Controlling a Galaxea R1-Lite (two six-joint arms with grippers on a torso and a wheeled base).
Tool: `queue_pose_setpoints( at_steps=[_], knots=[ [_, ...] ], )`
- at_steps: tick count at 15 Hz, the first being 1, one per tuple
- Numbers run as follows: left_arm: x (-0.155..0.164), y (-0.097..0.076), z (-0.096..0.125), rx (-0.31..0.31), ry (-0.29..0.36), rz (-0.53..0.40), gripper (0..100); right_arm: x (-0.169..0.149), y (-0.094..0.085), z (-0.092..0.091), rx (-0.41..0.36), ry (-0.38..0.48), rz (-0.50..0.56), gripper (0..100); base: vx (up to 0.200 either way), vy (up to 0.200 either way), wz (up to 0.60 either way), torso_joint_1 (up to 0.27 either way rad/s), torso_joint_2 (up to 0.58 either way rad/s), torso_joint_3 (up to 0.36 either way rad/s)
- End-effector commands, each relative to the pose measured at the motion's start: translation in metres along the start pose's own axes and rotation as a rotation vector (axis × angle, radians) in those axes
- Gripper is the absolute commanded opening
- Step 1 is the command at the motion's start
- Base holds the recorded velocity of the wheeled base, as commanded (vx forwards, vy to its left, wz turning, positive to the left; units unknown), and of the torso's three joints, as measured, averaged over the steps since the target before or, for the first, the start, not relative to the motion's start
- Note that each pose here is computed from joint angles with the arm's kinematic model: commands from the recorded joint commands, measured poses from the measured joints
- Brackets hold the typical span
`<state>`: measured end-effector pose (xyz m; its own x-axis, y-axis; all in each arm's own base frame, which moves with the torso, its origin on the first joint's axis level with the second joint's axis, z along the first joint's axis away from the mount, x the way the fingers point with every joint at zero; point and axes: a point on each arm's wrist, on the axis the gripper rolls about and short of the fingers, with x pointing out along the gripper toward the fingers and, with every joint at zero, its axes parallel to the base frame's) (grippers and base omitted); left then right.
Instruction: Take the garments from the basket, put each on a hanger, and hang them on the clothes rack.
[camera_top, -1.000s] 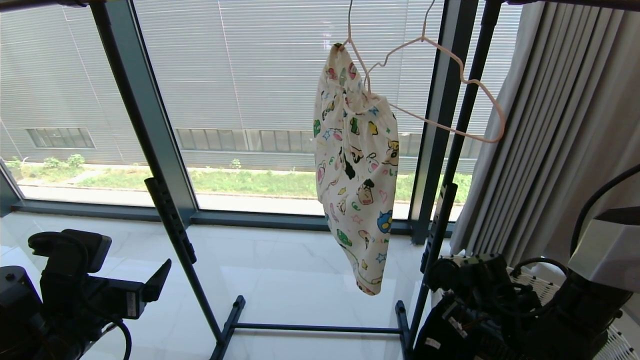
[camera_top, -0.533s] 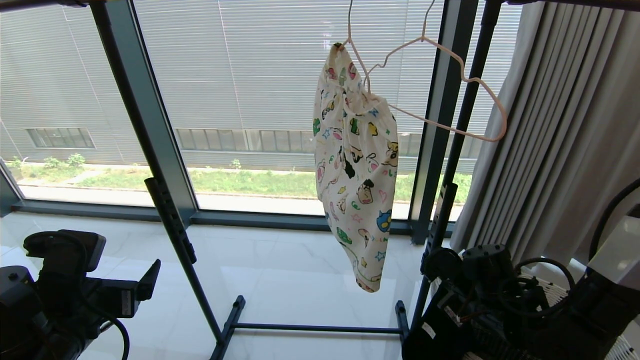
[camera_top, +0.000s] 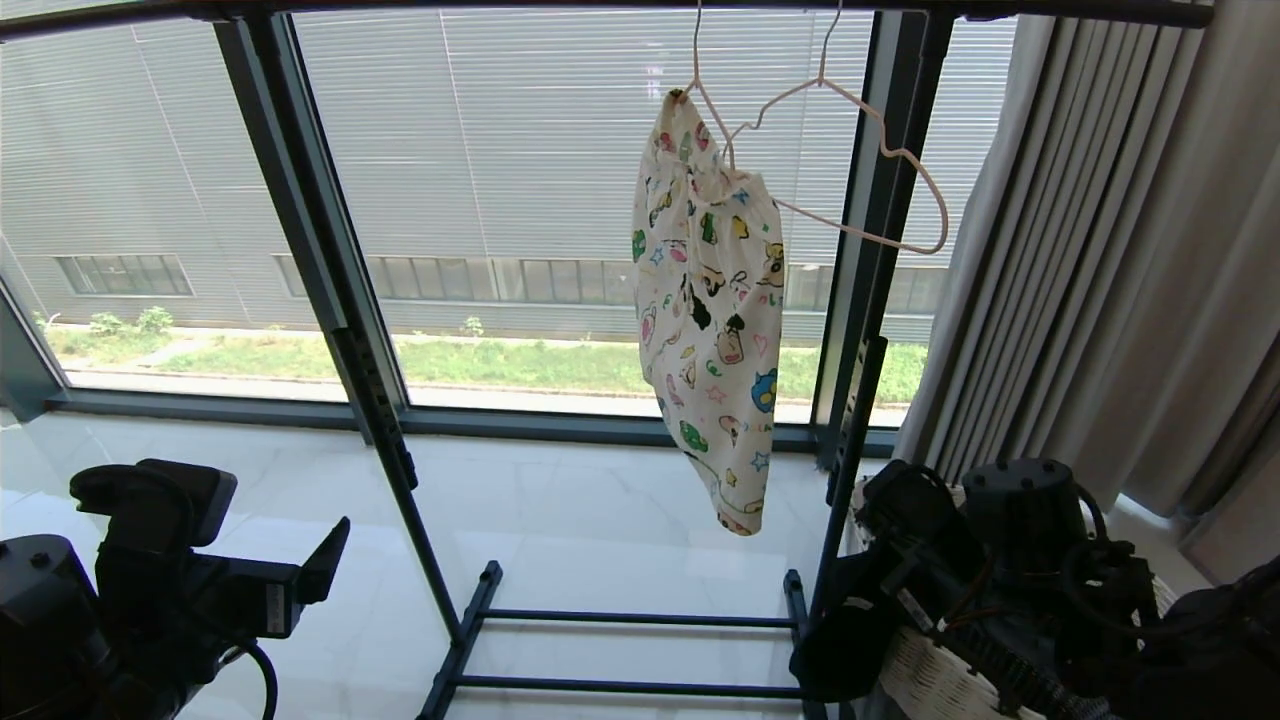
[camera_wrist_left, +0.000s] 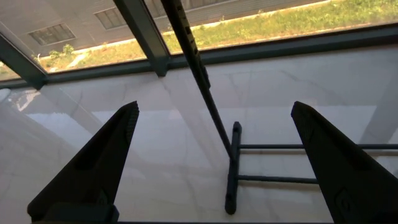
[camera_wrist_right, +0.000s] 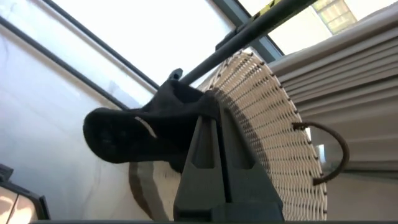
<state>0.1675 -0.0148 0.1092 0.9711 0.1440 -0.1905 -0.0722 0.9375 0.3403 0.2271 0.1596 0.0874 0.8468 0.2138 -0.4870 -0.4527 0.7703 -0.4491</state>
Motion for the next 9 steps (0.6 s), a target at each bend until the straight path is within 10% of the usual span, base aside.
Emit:
queue_pose_setpoints(
  at_steps=[1,9],
  knots=[
    [-0.002,-0.006,0.002,0.006,-0.013,-0.033,100,-0.022,-0.011,0.011,0.011,-0.042,-0.009,0,-0.2,0.0,0.0,0.002,0.01,0.007],
    [-0.006,-0.015,0.007,-0.002,-0.091,-0.235,100,-0.059,-0.019,0.047,0.008,-0.118,0.029,0,-0.175,0.0,0.0,0.0,0.0,0.003]
  ],
)
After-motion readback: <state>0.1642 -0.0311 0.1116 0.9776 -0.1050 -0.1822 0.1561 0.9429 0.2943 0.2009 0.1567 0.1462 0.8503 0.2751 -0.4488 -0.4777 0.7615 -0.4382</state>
